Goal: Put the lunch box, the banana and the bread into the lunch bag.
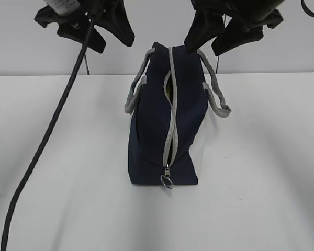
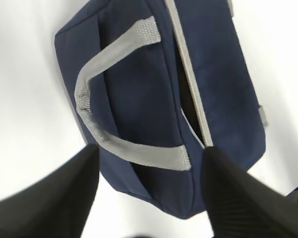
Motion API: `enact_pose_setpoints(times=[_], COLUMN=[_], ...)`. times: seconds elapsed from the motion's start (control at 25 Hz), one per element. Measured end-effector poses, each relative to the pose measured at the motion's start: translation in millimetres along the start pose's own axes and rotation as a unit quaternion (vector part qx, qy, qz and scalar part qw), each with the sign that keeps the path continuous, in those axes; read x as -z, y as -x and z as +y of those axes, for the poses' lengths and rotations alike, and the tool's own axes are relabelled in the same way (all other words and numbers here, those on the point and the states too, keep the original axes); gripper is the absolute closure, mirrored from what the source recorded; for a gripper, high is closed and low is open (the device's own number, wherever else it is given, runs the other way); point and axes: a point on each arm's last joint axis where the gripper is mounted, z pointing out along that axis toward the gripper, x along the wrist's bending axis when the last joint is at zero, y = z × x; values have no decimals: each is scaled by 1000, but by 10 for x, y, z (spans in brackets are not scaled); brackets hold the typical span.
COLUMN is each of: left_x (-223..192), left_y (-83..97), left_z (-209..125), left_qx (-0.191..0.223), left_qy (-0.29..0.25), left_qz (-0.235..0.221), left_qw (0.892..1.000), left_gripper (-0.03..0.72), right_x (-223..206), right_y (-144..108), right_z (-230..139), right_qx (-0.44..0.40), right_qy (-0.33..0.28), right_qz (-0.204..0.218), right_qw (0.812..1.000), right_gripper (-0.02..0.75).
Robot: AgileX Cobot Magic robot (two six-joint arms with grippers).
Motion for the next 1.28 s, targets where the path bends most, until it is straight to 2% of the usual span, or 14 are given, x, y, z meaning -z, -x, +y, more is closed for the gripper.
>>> enact_pose_setpoints(times=[0.24,0.44,0.6,0.96,1.08,1.28], left_x=[155,254,322,332,351,388], left_y=[8,-27,-64,-107,-110,-124], left_z=[-155,-411,-664,-1203,-1334,-1535], left_qx=[-5,-16,-33,-74,-82,-98], left_qy=[4,40,63,83,91,102], left_qz=[5,9,11,-17,-26,-32], left_qw=[1000,999,997,994,992,989], left_gripper=[253,272,272,278,281,282], right_x=[83,119,120,-144,-255,-389], right_y=[-7,-13,-46,-50,-58,-31], right_z=[-245,-587,-867,-1458,-1635,-1875], right_qx=[-9,2,35,85,117,139], right_qy=[18,54,81,64,74,74], right_qz=[-6,0,25,95,129,149], right_qw=[1000,999,996,990,982,976], right_gripper=[263,263,263,262,262,262])
